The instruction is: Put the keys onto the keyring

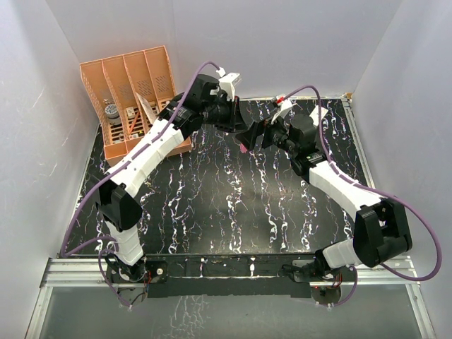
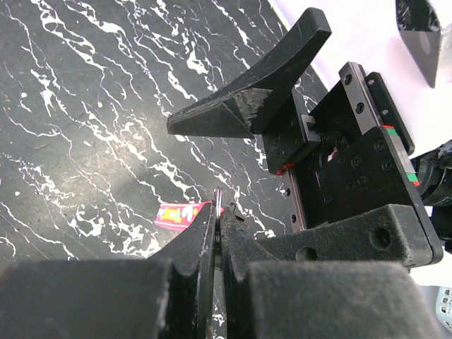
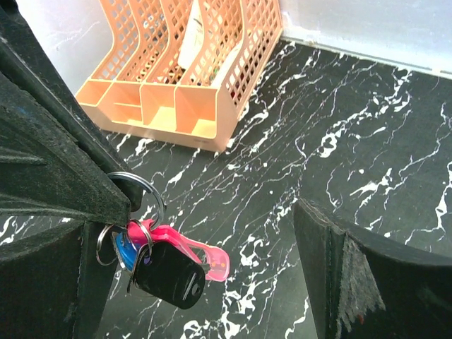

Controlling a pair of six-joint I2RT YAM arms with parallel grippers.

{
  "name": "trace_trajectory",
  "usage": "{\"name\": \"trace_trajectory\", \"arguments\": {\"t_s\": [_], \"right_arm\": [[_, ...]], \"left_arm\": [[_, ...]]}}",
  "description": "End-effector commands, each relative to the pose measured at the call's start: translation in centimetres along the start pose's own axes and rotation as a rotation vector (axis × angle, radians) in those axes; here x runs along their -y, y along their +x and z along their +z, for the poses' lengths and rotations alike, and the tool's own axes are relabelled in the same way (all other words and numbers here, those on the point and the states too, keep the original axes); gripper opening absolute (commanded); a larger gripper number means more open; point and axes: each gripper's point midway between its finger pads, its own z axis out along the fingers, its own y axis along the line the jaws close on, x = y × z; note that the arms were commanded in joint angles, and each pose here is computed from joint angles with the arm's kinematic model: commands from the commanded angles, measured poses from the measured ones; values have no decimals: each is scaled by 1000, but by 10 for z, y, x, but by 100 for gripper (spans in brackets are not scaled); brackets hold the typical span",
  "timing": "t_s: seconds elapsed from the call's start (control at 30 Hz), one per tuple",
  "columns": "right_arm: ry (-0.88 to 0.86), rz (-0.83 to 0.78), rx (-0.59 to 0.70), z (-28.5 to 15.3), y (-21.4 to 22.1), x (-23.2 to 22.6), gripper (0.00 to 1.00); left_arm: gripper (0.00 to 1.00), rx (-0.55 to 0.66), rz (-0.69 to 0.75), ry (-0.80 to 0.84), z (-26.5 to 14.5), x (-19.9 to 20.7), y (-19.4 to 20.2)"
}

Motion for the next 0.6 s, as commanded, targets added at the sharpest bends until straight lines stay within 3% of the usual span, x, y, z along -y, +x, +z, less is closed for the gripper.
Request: {"name": "trace_trajectory", "arguments": {"t_s": [0.0, 0.57], "right_arm": [[89, -43, 72, -5, -21, 22, 98], [175, -66, 49, -26, -13, 54, 98]], "left_arm": [[0, -73, -11, -5, -25, 10, 20], [0, -139, -31, -3, -31, 11, 34]]}}
